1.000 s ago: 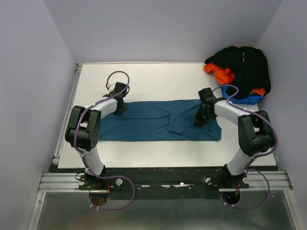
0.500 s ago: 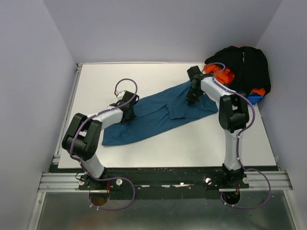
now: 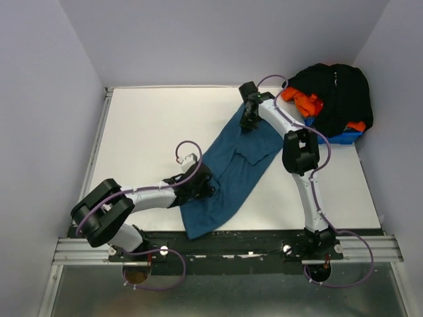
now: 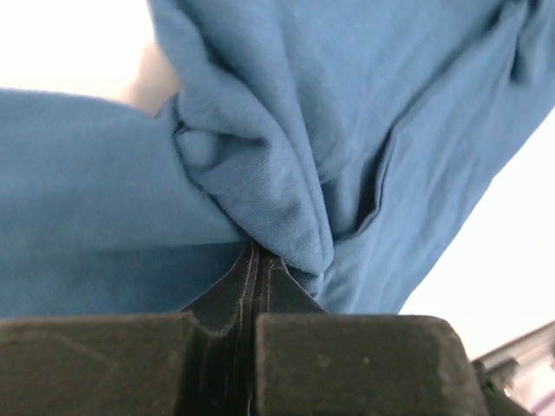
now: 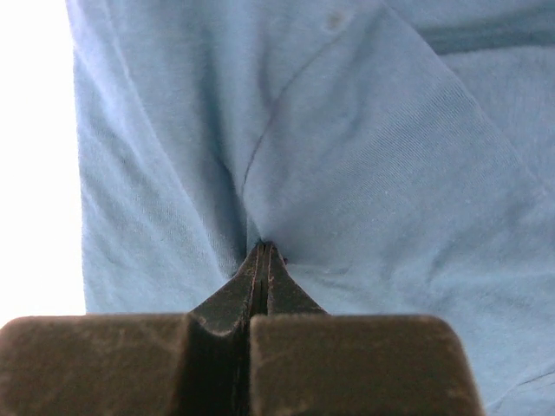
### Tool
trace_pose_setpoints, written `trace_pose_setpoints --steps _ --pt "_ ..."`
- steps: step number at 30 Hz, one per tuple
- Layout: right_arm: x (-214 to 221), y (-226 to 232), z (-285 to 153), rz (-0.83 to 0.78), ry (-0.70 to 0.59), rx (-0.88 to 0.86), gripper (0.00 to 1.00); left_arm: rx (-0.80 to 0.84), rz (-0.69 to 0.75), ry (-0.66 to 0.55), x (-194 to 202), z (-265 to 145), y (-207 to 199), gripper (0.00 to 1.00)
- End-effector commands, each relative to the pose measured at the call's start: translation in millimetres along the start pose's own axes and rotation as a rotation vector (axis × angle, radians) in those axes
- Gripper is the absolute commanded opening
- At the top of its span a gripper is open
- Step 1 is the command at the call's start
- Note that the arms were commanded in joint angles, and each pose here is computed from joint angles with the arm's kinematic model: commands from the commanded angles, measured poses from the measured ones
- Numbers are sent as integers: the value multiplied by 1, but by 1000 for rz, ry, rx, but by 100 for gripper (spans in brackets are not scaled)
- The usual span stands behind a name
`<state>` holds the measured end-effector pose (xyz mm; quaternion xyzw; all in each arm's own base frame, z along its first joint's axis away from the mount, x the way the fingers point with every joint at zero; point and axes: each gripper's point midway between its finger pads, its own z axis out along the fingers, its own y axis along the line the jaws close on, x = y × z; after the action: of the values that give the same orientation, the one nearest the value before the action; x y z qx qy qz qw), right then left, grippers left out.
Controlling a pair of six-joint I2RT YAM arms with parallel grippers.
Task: Fold and stack the t-shirts
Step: Rotate the tshirt 90 degrees
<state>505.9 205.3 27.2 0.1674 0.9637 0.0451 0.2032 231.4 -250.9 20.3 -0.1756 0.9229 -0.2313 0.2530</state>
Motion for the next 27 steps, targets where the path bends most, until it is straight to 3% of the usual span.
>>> trace_pose_setpoints --steps 1,5,8,14,16,19,25,27 --pt "17 17 14 -42 55 -41 1 -34 -51 216 80 -9 23 0" --pt "19 50 16 -76 48 -117 1 16 6 233 98 -19 7 0" --pt "27 84 12 -98 59 -240 1 120 29 190 90 -30 -18 0" --pt "16 128 -29 -171 31 -476 1 187 89 -6 26 -59 -44 0" --pt "5 136 -58 -201 -22 -542 6 222 101 -59 -1 -69 -54 2" --pt "-5 132 -92 -227 -100 -568 18 275 123 -102 -34 -77 -59 9" --pt "-4 96 -140 -203 -185 -557 27 231 158 -167 -96 -61 -53 21" --pt "3 76 -146 -176 -186 -553 30 207 169 -172 -112 -50 -53 31"
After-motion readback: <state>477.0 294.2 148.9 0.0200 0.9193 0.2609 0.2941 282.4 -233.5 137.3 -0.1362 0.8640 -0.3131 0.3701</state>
